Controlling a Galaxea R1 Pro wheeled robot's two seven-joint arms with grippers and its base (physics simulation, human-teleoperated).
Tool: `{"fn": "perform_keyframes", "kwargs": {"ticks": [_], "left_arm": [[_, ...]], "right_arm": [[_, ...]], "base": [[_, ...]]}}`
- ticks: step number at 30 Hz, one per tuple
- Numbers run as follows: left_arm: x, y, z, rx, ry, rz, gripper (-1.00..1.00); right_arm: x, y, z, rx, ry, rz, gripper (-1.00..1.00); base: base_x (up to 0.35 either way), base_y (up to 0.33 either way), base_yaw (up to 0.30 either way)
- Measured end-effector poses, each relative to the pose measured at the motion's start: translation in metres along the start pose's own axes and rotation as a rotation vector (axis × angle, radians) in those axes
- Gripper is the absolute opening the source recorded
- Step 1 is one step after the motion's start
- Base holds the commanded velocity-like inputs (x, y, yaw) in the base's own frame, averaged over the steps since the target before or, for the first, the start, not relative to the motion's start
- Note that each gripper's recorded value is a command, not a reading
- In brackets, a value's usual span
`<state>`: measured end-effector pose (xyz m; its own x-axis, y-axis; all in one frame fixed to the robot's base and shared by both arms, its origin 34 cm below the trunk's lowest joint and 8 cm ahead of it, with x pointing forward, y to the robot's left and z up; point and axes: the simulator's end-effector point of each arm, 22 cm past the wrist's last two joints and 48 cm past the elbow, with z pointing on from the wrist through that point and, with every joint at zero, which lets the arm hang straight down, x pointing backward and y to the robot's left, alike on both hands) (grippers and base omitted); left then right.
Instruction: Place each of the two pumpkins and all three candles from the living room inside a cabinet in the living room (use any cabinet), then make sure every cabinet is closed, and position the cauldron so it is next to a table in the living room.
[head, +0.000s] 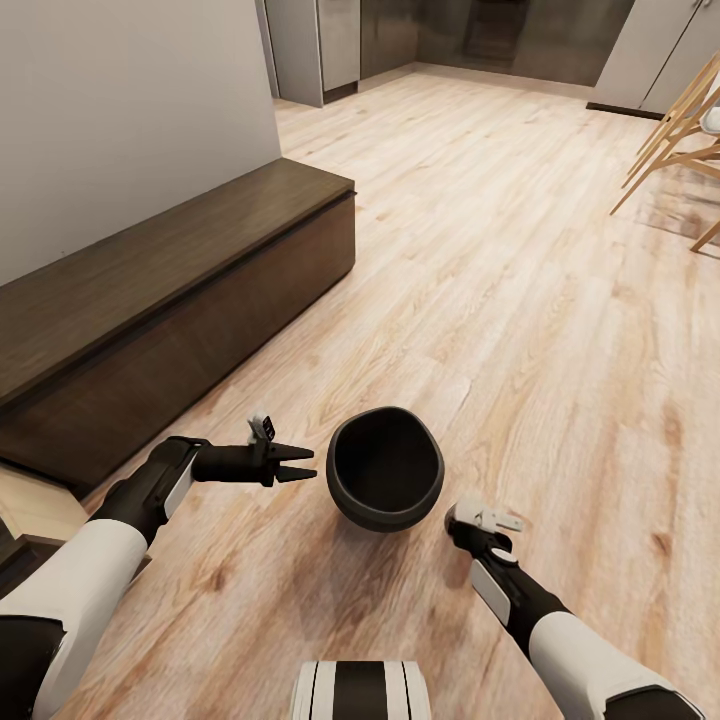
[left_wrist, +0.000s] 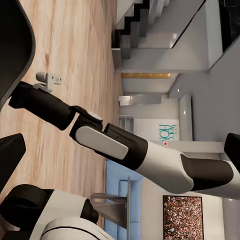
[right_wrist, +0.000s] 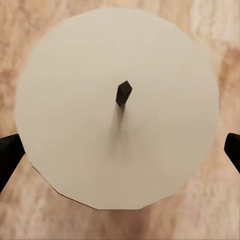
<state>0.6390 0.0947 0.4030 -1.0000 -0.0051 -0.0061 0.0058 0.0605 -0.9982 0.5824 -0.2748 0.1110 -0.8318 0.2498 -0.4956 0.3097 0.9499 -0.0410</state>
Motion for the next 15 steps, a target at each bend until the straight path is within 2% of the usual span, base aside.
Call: {"fn": "perform_keyframes", "kwargs": {"ticks": [15], "left_arm": [[0.0,0.0,0.0,0.0,0.0,0.0,1.0]], "right_arm": [[-0.0034,0.0031,0.0001,-0.004,-0.006,-0.008,1.0]], "base": [[0.0,0.0,0.0]]}}
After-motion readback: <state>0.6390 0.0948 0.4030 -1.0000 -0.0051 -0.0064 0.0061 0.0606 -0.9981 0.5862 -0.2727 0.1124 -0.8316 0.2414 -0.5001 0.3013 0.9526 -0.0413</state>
